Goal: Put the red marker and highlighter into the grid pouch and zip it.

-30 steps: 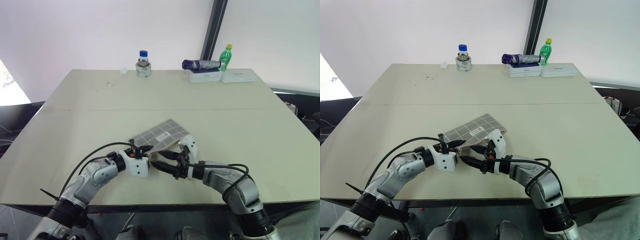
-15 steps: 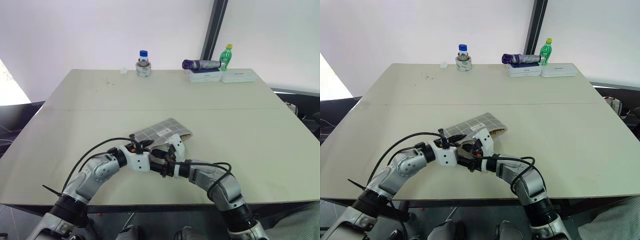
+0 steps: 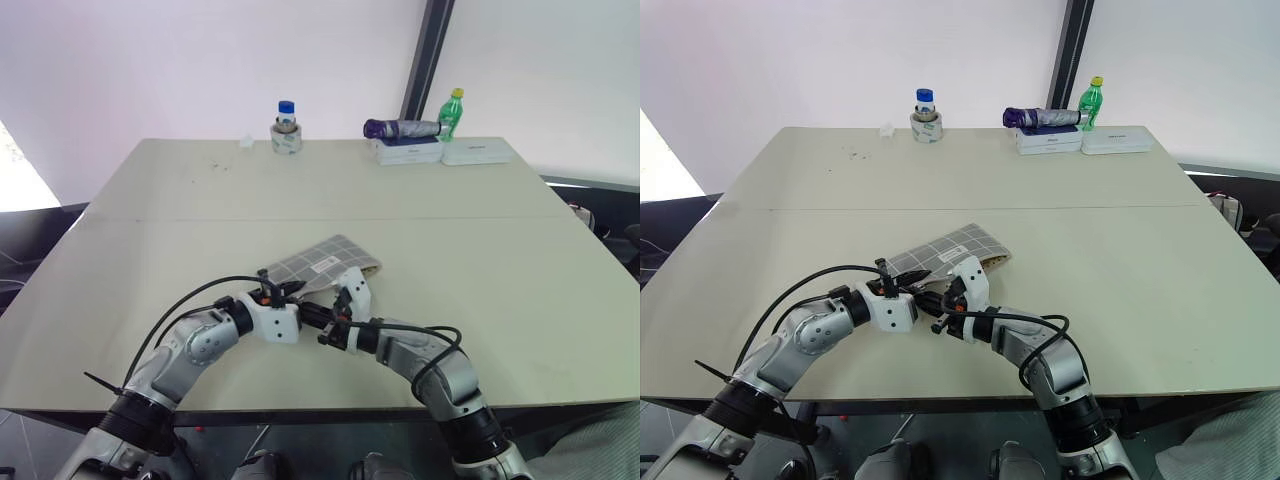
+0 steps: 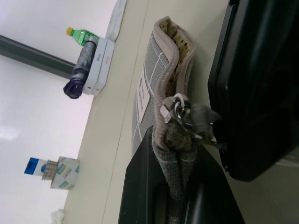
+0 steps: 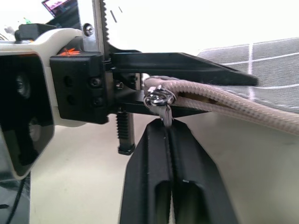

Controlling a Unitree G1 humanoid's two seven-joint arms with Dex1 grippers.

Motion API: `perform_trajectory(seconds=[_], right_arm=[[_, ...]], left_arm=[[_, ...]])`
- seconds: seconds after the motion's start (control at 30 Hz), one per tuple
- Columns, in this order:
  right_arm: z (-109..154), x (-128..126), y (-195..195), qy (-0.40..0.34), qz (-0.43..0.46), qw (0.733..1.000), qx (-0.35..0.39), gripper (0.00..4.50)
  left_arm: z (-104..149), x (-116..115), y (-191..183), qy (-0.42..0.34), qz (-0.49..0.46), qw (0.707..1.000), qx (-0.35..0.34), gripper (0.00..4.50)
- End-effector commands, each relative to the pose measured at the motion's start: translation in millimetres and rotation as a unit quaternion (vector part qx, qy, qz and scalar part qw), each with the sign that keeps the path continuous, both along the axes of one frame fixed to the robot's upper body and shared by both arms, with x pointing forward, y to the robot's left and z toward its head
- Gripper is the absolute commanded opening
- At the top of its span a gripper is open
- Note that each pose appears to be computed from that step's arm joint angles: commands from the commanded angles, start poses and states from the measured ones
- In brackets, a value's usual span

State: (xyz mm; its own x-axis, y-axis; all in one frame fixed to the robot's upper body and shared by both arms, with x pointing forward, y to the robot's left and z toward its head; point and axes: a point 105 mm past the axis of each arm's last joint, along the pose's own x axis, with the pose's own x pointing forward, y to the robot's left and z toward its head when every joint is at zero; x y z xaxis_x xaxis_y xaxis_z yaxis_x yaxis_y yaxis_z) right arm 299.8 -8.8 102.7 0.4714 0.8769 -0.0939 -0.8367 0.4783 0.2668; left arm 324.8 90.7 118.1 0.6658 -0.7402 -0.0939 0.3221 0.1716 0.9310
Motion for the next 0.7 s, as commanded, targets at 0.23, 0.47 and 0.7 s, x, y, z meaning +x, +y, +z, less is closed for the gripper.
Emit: perform_trajectory(seconds=[0.23, 0.47, 0.7], right_arm=[[12, -3, -42, -0.038, 0.039, 0.998, -0.039, 0.02], [8, 11, -66, -0.052, 0.031, 0.994, -0.091, 0.02], [7, 27, -90, -0.063, 0.001, 0.992, -0.11, 0.02]], left_arm=[[15, -5, 21, -0.017, 0.01, 0.999, -0.03, 0.0], [14, -21, 31, -0.005, -0.037, 0.999, -0.039, 0.0], [15, -32, 49, -0.007, -0.049, 0.998, -0.032, 0.0]])
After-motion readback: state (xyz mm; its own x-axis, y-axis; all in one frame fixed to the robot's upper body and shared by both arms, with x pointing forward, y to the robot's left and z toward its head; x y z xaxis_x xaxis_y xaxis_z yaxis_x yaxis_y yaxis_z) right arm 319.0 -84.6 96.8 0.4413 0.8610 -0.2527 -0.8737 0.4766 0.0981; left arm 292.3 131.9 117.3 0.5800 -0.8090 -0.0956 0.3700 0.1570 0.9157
